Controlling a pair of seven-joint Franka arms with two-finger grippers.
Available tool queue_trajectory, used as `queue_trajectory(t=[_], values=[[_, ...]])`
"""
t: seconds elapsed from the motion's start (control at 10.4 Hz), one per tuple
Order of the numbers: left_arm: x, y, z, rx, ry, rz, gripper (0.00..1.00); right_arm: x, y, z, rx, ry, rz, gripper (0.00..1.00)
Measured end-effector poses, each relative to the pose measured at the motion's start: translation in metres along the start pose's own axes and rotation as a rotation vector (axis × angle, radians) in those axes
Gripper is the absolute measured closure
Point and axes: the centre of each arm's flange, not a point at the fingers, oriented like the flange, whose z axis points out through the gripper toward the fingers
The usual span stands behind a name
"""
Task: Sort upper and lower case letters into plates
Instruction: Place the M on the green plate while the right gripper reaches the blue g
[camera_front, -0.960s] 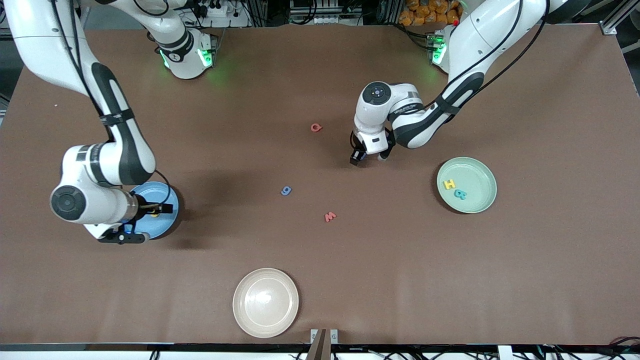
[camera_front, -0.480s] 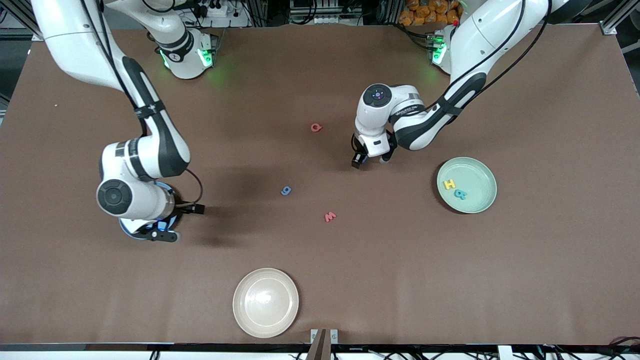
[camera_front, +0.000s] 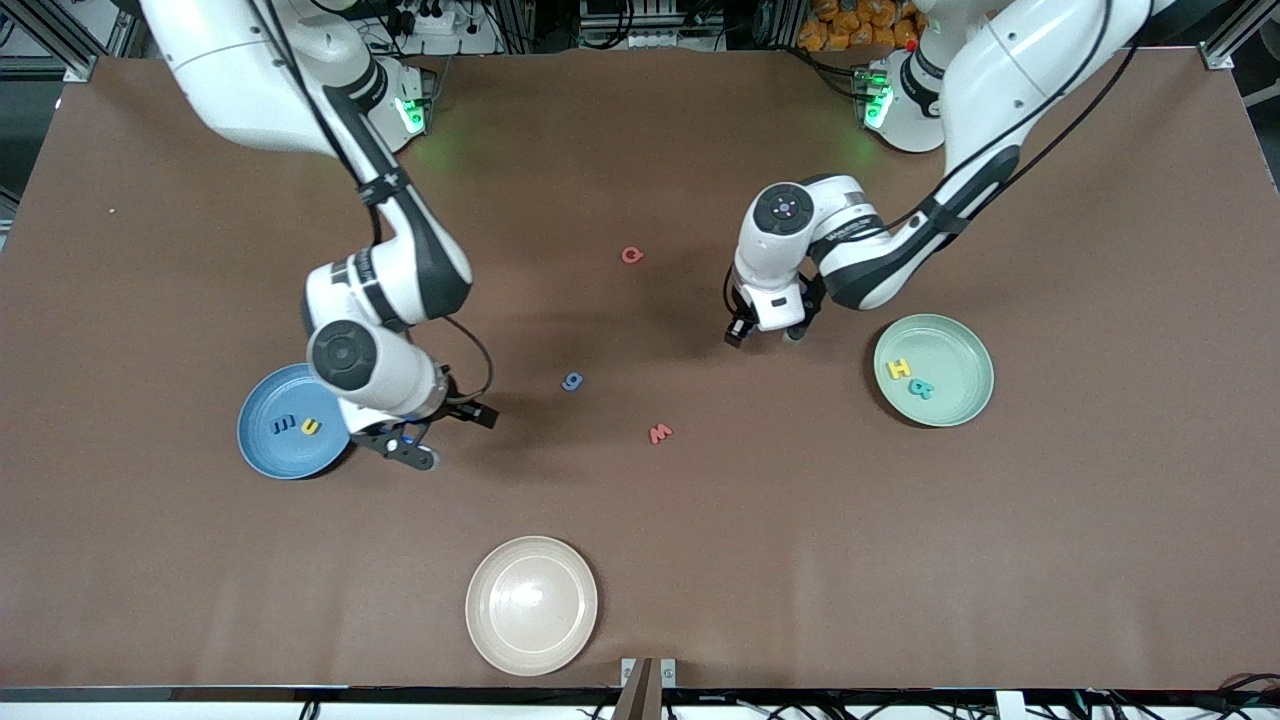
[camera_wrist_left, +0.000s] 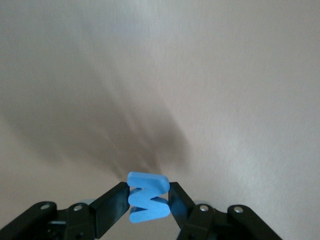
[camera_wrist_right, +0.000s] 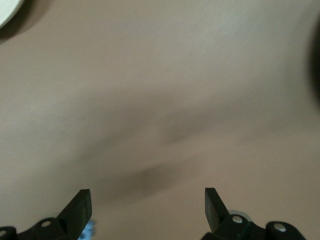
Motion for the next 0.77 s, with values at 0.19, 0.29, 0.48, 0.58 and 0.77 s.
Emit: queue_trajectory(t=[0.19,0.29,0.48,0.58,0.77], values=[[0.038,-0.002,-0.007,0.049,0.02,0.071,0.59,-0.044,-0.041,0.02,0.021,0.018,0.089,0.0],[0.054,-0.005,-0.005,0.071,0.026,0.099,0.59,-0.062,-0.056,0.035,0.033,0.025,0.112,0.0],[0.074,-0.013,-0.002,0.142,0.053,0.179,0.59,-0.081,-0.07,0.059,0.037,0.026,0.15,0.0],[0.086,-0.017,-0.004,0.185,0.073,0.229,0.59,-0.081,-0.069,0.065,0.03,0.022,0.175,0.0],[0.13,-0.025,-0.024,0.218,0.077,0.312,0.59,-0.089,-0.073,0.072,0.021,0.016,0.202,0.0]])
